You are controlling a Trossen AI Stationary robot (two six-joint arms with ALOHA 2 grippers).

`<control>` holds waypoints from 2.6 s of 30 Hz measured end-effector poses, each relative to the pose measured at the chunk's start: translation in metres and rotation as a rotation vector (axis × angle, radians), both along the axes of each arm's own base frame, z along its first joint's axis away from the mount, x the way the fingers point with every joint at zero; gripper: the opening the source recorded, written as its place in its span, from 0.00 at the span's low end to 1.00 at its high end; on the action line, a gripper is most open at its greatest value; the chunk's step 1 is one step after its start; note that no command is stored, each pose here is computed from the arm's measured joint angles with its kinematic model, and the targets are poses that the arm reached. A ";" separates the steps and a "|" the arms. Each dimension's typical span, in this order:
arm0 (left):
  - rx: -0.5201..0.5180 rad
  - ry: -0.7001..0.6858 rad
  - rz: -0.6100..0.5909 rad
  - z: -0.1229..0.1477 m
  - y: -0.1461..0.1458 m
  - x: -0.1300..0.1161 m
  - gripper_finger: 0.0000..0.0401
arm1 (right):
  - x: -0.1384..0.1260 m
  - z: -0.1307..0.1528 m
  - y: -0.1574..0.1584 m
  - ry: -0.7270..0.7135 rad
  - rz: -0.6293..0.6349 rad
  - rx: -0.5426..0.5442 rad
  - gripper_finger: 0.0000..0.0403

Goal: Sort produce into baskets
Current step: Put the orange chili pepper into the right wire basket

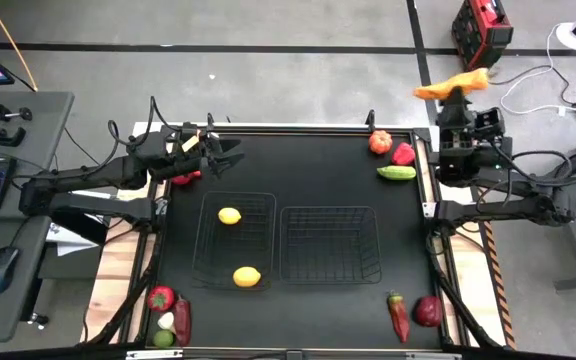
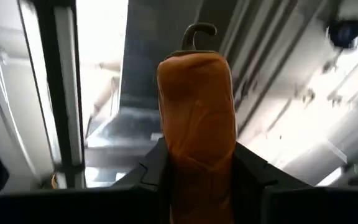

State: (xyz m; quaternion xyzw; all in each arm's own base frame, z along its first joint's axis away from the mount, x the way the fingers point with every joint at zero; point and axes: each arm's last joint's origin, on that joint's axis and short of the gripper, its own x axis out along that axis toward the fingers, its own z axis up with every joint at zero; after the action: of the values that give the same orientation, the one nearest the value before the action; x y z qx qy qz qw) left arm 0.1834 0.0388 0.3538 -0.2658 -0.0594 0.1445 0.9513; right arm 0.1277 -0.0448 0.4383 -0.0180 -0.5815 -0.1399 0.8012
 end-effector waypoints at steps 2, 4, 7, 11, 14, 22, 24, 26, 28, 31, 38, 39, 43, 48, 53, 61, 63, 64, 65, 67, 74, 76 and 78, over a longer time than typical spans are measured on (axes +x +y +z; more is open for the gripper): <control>0.000 0.000 0.000 0.000 0.000 0.000 0.86 | -0.008 0.003 0.003 -0.084 -0.026 -0.036 0.24; -0.003 -0.001 0.000 0.000 0.000 0.000 0.86 | -0.018 0.008 0.006 -0.178 -0.053 -0.074 0.24; -0.011 -0.004 0.000 0.000 0.000 0.000 0.86 | -0.026 0.020 0.009 -0.227 -0.071 -0.126 0.24; -0.012 -0.005 0.000 0.000 0.000 0.000 0.86 | -0.025 0.036 0.010 -0.177 -0.064 -0.142 0.24; -0.010 -0.004 0.000 0.000 0.000 0.000 0.86 | -0.022 0.046 0.010 -0.112 -0.063 -0.142 0.24; -0.001 -0.001 0.000 0.000 0.000 0.000 0.86 | -0.026 0.052 0.012 -0.097 -0.074 -0.171 0.24; -0.001 -0.002 0.000 0.000 0.000 0.000 0.86 | -0.026 0.052 0.012 -0.094 -0.077 -0.171 0.24; -0.001 -0.001 0.000 0.000 0.000 0.000 0.86 | -0.026 0.052 0.012 -0.093 -0.081 -0.172 0.24; -0.001 -0.001 0.000 0.000 0.000 0.000 0.86 | -0.025 0.052 0.011 -0.090 -0.081 -0.171 0.24; 0.000 -0.001 0.000 0.000 0.000 0.000 0.86 | -0.024 0.052 0.011 -0.079 -0.082 -0.167 0.24; 0.000 -0.001 0.000 0.000 0.000 0.000 0.86 | -0.022 0.051 0.010 -0.055 -0.100 -0.151 0.24; 0.000 -0.001 0.000 0.000 0.000 0.000 0.86 | -0.022 0.051 0.010 -0.053 -0.101 -0.148 0.24; 0.000 -0.001 0.000 0.000 0.000 0.000 0.86 | -0.021 0.051 0.009 -0.031 -0.100 -0.141 0.24; 0.000 -0.001 0.000 0.000 0.000 0.000 0.86 | -0.019 0.050 0.009 -0.003 -0.098 -0.134 0.24; 0.000 0.001 0.000 0.000 0.000 0.000 0.86 | -0.014 0.046 0.006 0.152 -0.100 -0.053 0.24; -0.001 0.005 0.000 0.000 0.000 0.000 0.86 | 0.022 0.021 -0.008 0.475 0.002 0.188 0.24; -0.001 0.005 0.000 0.000 0.000 0.000 0.86 | 0.034 0.020 -0.012 0.442 0.012 0.183 0.24; -0.001 0.005 0.000 0.000 0.000 0.000 0.86 | 0.041 0.021 -0.014 0.430 0.013 0.180 0.24; -0.001 0.005 0.000 0.000 0.000 0.000 0.86 | 0.048 0.022 -0.016 0.426 0.009 0.181 0.24; -0.003 0.004 0.000 0.000 0.000 0.000 0.86 | 0.059 0.025 -0.022 0.427 -0.027 0.206 0.24; -0.010 0.001 -0.001 0.000 0.000 0.000 0.86 | 0.065 0.034 -0.035 0.471 -0.019 0.206 0.24; -0.011 0.002 -0.001 0.000 0.000 0.000 0.86 | 0.065 0.032 -0.037 0.505 0.007 0.208 0.24; -0.011 0.002 -0.001 0.000 0.000 0.000 0.86 | 0.064 0.031 -0.037 0.534 0.026 0.206 0.24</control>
State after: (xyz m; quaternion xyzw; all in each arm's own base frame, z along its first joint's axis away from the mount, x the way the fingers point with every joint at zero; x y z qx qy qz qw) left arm 0.1833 0.0387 0.3533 -0.2707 -0.0576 0.1447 0.9500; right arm 0.1920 -0.0813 0.4689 0.0348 -0.3329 -0.1781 0.9253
